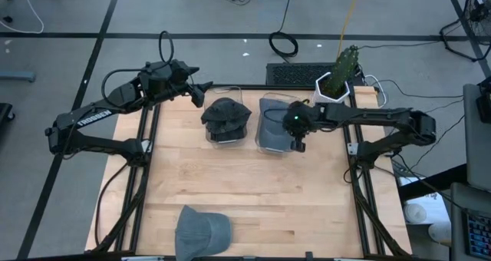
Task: Pick & Place hat
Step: Put the top gray cap into the right transparent bin, then put the gray cap into the right transparent bin
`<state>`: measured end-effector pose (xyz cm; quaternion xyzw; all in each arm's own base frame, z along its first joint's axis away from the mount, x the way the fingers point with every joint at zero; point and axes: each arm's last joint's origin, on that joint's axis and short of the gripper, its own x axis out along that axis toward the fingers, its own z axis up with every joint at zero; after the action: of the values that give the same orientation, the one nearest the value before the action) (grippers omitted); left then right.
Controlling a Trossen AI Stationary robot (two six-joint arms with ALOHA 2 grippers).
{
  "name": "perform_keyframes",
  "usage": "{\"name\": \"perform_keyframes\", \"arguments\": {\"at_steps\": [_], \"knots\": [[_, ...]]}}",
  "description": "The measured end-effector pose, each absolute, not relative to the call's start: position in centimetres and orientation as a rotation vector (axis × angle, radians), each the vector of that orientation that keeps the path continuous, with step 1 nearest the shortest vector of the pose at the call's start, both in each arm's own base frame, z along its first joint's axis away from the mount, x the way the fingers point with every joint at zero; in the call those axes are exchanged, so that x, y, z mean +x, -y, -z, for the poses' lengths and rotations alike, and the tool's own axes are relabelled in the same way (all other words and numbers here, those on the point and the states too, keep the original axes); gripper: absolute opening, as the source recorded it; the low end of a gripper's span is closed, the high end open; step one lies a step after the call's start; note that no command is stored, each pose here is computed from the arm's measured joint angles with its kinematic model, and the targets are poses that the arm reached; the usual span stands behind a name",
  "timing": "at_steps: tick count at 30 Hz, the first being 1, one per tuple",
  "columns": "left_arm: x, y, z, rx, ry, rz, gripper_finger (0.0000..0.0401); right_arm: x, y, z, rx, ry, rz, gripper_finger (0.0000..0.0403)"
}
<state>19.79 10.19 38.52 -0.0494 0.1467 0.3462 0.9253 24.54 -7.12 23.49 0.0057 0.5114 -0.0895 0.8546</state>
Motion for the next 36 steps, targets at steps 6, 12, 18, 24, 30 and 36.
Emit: {"name": "perform_keyframes", "arguments": {"at_steps": [6,12,18,24,30,36], "knots": [[19.8,-10.2,-38.5,-0.101,-0.301,-0.71,0.0365,26.2,7.9,-19.6,-0.022,-1.217,0.185,0.0],[19.8,-10.2,-38.5,-0.101,-0.301,-0.71,0.0365,26.9,8.1,-17.7,-0.018,-1.278,0.169,0.0],[19.8,-10.2,-38.5,-0.101,-0.301,-0.71,0.0365,26.2,7.6,-19.9,-0.059,-1.228,0.212,0.0],[19.8,-10.2,-38.5,-0.101,-0.301,-0.711,0.0365,25.2,7.0,-23.2,-0.055,-1.108,0.24,0.0],[19.8,-10.2,-38.5,-0.101,-0.301,-0.71,0.0365,25.4,5.6,-24.4,-0.076,-1.009,0.21,0.0],[19.8,-10.2,-38.5,-0.101,-0.301,-0.71,0.0365,26.2,3.7,-26.4,-0.069,-0.805,0.072,0.0]]}}
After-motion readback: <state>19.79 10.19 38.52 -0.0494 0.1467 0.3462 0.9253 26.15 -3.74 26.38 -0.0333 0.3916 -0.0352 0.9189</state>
